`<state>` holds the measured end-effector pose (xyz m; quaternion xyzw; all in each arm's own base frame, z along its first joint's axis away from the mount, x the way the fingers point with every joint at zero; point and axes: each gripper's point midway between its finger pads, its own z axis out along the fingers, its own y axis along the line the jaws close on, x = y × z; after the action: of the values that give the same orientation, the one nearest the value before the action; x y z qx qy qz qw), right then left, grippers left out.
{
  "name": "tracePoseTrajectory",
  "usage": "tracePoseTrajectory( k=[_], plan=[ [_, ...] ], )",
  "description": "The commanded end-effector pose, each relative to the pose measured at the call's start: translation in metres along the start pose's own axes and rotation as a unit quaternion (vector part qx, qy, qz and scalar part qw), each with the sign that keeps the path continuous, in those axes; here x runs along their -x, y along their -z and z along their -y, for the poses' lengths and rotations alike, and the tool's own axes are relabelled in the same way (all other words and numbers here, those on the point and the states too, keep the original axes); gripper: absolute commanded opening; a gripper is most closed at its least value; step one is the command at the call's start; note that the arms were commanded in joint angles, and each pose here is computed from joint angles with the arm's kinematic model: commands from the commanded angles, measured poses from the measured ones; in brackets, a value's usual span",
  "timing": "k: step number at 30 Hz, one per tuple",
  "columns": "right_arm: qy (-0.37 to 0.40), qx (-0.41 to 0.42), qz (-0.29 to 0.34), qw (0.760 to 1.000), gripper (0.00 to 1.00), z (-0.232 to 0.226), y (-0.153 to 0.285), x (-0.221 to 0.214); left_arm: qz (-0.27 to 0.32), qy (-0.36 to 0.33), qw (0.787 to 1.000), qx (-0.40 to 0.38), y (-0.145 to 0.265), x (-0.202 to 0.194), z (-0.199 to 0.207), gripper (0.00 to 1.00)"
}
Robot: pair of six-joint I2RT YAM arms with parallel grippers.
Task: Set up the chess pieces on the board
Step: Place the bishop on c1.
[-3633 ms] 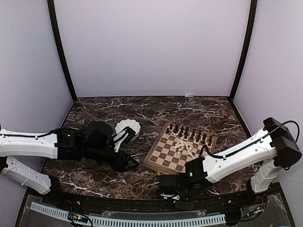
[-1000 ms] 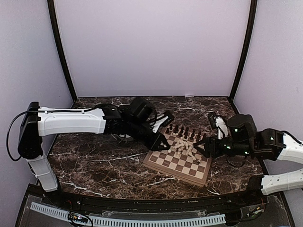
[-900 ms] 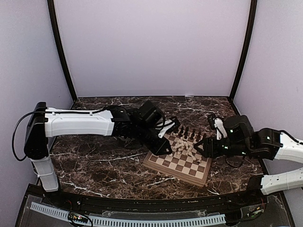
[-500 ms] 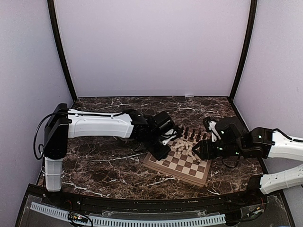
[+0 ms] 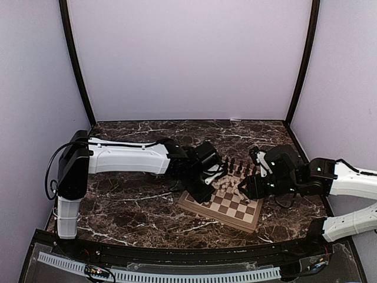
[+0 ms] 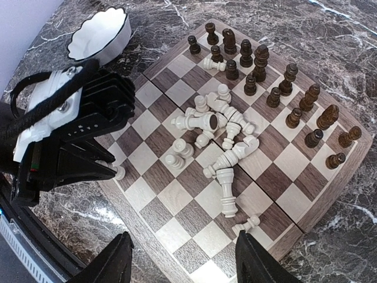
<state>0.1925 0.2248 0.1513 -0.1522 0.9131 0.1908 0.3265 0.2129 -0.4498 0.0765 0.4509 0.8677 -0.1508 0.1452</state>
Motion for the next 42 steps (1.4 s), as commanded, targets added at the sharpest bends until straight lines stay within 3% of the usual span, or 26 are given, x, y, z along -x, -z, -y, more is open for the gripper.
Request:
tracePoseTrajectory(
  k=[1, 25, 42],
  plan=[
    [-0.001, 0.013, 0.016, 1.0, 0.61, -0.004, 0.001, 0.011, -0.009, -0.005, 1.0, -0.012, 0.003, -0.005, 0.01, 0.09],
    [-0.003, 0.023, 0.004, 1.0, 0.61, -0.006, -0.011, 0.008, -0.013, 0.002, 1.0, 0.019, -0.002, -0.003, -0.001, 0.2],
    [0.001, 0.027, -0.005, 1.0, 0.61, -0.008, -0.015, 0.006, -0.005, 0.003, 1.0, 0.003, -0.006, 0.004, 0.006, 0.18]
  ],
)
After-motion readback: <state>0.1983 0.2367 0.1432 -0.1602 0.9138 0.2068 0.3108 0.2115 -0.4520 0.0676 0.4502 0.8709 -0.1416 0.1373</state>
